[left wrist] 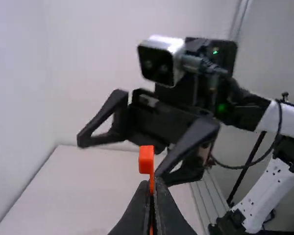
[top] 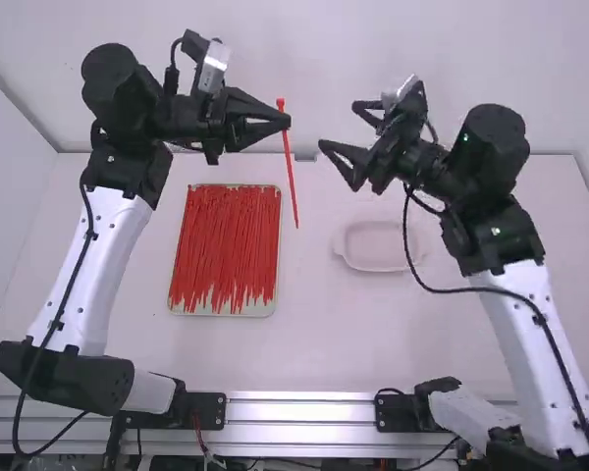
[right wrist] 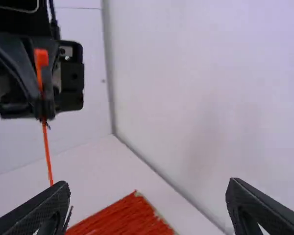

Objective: Fasten the cable tie

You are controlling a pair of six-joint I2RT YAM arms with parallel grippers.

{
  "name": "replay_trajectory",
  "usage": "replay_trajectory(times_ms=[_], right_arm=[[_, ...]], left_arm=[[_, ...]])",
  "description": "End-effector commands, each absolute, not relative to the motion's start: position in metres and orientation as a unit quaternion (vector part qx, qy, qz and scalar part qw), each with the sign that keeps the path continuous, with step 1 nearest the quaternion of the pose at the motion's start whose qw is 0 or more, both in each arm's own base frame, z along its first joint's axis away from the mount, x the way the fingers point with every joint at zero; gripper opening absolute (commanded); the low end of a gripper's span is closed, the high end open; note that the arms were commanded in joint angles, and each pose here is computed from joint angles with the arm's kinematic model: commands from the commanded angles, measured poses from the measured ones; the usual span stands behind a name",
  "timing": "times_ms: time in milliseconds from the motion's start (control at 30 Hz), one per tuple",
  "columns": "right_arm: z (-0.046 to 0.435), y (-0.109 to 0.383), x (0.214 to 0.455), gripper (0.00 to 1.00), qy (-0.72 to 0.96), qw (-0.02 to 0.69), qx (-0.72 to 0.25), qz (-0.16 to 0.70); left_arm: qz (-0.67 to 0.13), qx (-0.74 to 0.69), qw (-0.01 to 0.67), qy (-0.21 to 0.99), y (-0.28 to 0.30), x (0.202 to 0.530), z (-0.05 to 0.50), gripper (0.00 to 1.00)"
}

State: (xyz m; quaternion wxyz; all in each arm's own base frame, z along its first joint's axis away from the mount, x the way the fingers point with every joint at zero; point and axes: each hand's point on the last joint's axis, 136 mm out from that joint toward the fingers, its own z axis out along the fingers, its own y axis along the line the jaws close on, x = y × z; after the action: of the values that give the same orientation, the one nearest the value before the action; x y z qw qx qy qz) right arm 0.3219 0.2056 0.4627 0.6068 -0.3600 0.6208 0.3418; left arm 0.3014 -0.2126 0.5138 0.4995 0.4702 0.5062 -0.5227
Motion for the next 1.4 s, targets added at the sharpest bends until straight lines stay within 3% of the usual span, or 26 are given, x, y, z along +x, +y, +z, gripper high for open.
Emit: replay_trajectory(times_ms=[0,167,433,533,600,700,733,1367], right_arm=[[0.468,0.218,0.292,0.82,0.573,0.557,-0.421,0.430],[0.458,0.227,0.275,0.81,0.526,0.505,-0.477,0.491],[0.444,0.250,0.269,0.77,0.518,0.465,-0.491,0.523],[0.442,0.255,0.265,0.59,0.514,0.457,-0.496,0.529],[0.443,0.258,0.262,0.37,0.512,0.456,-0.499,0.531],[0.442,0.258,0.262,0.16,0.512,0.456,-0.499,0.531],[0.442,0.258,0.263,0.00,0.513,0.456,-0.498,0.530],[0.450,0.257,0.271,0.00,0.502,0.490,-0.501,0.507]], left_arm=[[-0.532,0.462,0.497,0.506,-0.218,0.300,0.521,0.02],[-0.544,0.466,0.494,0.493,-0.225,0.296,0.528,0.02],[-0.563,0.461,0.470,0.499,-0.235,0.297,0.523,0.02],[-0.568,0.454,0.465,0.505,-0.234,0.298,0.523,0.02],[-0.568,0.454,0.465,0.505,-0.234,0.297,0.524,0.02],[-0.568,0.454,0.465,0.505,-0.234,0.297,0.524,0.02],[-0.568,0.454,0.466,0.505,-0.234,0.298,0.524,0.02],[-0.559,0.425,0.511,0.495,-0.232,0.307,0.542,0.09]])
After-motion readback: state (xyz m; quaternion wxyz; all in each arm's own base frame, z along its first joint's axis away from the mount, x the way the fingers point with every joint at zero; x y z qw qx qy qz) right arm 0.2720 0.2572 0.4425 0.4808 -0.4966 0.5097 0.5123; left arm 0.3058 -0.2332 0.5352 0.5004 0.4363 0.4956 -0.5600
